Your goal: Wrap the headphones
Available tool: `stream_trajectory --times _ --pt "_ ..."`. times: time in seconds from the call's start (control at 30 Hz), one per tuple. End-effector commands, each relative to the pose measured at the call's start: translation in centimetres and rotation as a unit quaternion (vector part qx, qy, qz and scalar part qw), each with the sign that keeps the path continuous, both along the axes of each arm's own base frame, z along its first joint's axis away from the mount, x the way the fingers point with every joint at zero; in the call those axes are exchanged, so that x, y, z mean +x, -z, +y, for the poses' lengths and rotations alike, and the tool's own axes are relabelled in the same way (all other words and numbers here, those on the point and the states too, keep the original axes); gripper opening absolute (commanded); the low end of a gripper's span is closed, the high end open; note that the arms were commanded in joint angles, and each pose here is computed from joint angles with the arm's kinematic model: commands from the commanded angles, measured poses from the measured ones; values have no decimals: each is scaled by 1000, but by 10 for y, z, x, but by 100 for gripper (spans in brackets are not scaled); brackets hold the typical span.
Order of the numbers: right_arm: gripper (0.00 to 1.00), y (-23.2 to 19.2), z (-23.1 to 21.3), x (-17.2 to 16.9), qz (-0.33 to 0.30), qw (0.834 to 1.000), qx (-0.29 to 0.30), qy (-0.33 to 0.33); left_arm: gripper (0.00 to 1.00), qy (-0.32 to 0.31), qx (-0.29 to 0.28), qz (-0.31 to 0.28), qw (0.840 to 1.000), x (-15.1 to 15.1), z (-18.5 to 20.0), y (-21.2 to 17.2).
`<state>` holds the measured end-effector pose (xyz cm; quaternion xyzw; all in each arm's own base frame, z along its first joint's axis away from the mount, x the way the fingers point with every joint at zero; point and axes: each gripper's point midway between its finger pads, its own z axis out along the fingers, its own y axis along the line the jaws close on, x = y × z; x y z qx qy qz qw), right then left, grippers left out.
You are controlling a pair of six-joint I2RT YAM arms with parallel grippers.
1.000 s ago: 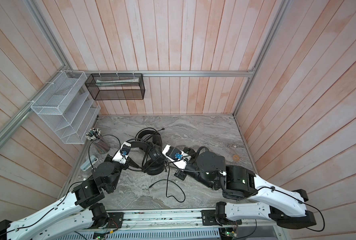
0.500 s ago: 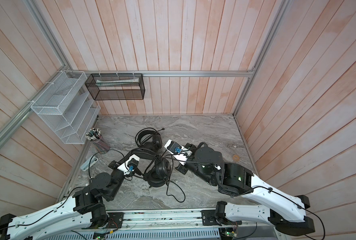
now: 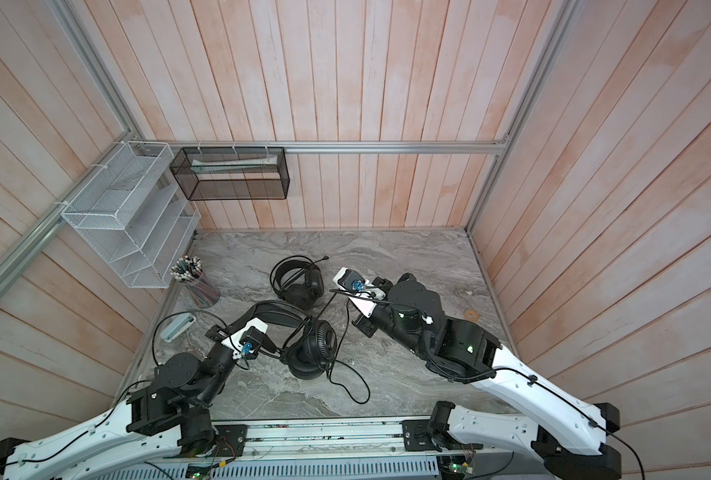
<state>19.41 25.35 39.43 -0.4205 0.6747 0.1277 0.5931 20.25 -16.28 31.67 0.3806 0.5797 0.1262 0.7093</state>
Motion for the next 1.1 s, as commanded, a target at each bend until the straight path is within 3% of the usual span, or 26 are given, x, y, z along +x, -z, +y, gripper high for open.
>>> stream_trajectory --times 0.0,0.17,0.3,0.67,1.07 --pt "0 -30 -8 16 -27 997 57 44 0 28 38 12 999 -5 -8 18" --pt "0 -13 -7 31 -23 996 40 78 0 41 30 11 999 -9 -10 14" --pt "0 3 -7 45 -19 993 26 117 0 51 -11 9 999 -14 -5 -1" --pt "0 45 23 50 33 996 23 81 0 97 -141 41 984 -26 -5 -40" --pt "0 93 41 46 91 994 21 55 0 141 -268 65 951 -33 -12 -76"
